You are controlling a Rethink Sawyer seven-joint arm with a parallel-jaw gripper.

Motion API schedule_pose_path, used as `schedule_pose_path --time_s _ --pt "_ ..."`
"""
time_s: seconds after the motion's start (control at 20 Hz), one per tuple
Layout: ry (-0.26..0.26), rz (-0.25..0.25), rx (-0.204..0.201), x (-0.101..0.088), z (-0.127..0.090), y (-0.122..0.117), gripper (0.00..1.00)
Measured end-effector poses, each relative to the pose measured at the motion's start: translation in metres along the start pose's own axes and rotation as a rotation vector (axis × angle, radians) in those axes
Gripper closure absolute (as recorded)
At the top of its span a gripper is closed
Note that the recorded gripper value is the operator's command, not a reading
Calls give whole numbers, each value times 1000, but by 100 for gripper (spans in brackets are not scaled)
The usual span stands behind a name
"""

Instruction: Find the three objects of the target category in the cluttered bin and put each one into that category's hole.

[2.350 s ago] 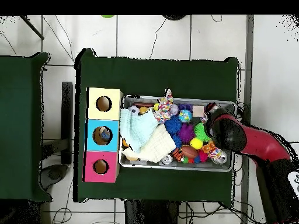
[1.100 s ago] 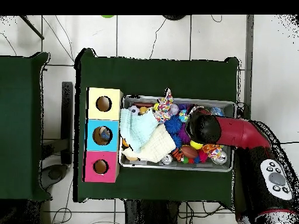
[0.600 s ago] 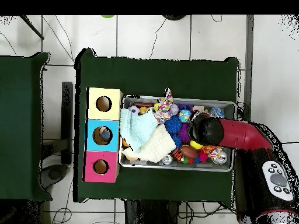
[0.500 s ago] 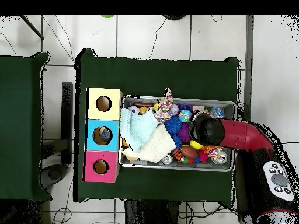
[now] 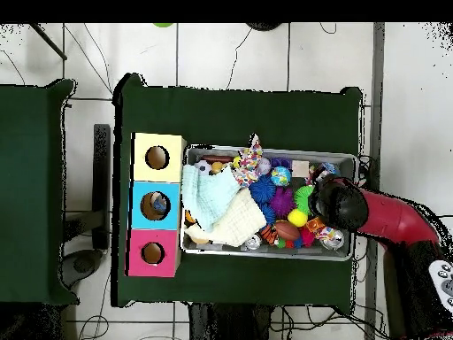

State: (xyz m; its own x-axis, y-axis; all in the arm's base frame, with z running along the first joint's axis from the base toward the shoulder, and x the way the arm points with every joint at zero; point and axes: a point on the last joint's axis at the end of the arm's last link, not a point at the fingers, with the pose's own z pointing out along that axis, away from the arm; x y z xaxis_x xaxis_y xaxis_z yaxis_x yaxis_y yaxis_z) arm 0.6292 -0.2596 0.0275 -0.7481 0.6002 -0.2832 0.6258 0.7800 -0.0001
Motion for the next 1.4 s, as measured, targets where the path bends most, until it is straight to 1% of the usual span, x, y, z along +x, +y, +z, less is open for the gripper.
schedule_pose_path --time_s 0.05,0.15,0.2,0.35,0.4,0.6,0.65,0.95,1.2,1.4 --pt "-31 21 -15 -7 3 -10 0" --pt "-61 43 -26 -13 6 -22 0" --pt "-82 60 -29 -18 8 -33 0" --pt "-88 73 -29 -19 11 -41 0" --pt "-78 81 -28 -16 16 -46 0" --pt "-58 86 -30 -8 25 -47 0" --pt "-40 87 -34 0 33 -45 0" --pt "3 88 -46 21 52 -39 0" --pt "21 88 -56 29 60 -33 0" --pt "26 88 -59 31 62 -32 0"
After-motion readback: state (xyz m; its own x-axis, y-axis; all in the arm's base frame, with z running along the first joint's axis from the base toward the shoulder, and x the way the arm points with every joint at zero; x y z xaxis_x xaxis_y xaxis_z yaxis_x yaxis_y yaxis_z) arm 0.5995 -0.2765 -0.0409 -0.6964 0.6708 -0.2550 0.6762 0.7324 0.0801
